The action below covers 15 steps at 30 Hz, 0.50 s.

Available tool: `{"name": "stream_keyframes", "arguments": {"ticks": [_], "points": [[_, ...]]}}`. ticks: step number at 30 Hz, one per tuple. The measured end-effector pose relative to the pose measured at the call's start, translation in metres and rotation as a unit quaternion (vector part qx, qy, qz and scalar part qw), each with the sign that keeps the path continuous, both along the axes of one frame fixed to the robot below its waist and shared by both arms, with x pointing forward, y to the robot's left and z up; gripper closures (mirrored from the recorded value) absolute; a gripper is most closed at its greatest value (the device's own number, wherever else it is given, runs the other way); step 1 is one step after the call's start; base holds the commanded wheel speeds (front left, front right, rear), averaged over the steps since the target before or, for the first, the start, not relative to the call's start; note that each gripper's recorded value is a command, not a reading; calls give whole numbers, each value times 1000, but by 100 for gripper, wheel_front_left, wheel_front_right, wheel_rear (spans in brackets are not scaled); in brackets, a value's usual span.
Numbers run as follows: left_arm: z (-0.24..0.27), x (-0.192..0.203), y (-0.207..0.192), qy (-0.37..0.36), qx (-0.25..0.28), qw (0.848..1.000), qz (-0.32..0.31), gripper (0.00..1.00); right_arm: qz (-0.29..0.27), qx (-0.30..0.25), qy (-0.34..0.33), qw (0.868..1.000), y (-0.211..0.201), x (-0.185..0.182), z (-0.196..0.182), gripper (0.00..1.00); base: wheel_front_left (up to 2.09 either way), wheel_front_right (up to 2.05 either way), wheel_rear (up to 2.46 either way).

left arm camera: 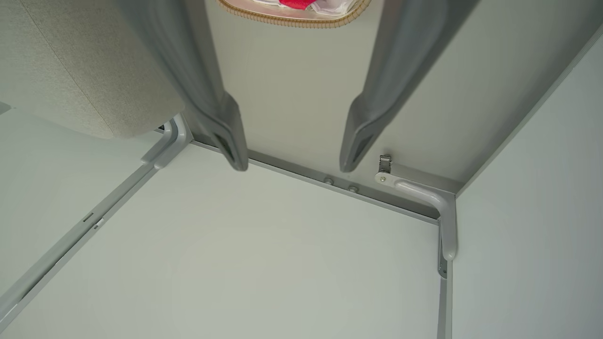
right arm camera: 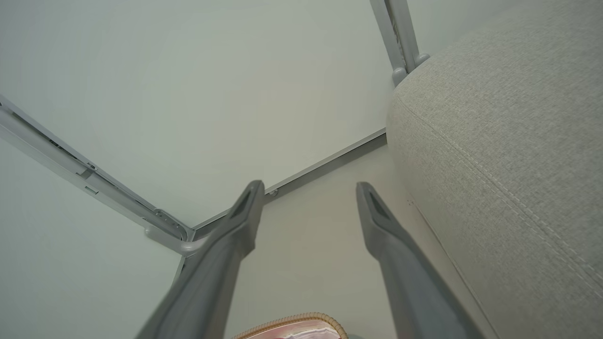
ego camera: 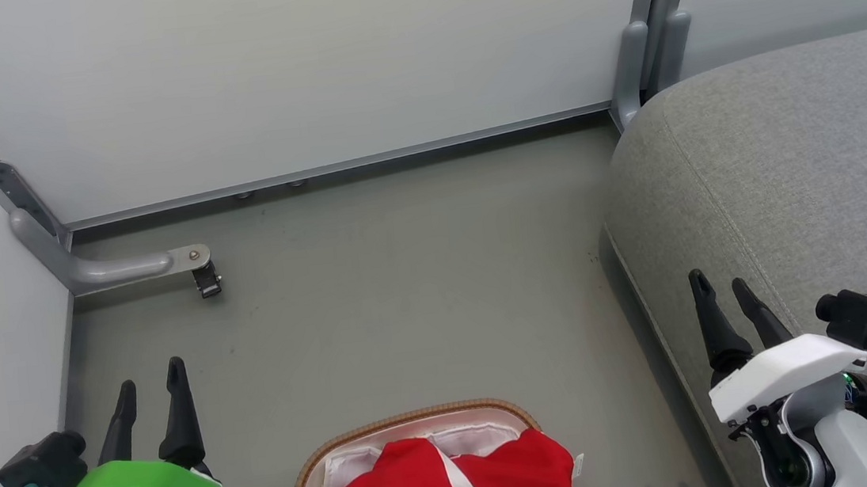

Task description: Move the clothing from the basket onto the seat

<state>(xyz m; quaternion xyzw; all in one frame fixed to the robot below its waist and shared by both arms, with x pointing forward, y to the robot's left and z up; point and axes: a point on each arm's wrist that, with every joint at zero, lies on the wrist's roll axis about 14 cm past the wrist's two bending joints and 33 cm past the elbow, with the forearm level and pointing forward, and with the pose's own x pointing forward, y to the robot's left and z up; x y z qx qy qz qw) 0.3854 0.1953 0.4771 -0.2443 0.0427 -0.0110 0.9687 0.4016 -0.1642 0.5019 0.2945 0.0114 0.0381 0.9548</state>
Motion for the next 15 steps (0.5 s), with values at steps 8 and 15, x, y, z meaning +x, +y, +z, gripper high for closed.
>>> {"name": "stream_keyframes", "arguments": {"ticks": [8,15], "points": [[-1,-1,-1,-5,48,999,-10,0,3,-43,-4,999,0,-1,-2,0,0,0,0],[-4,-2,-1,-5,85,996,-19,0,7,-84,-7,996,1,-1,-5,0,0,0,0]]}}
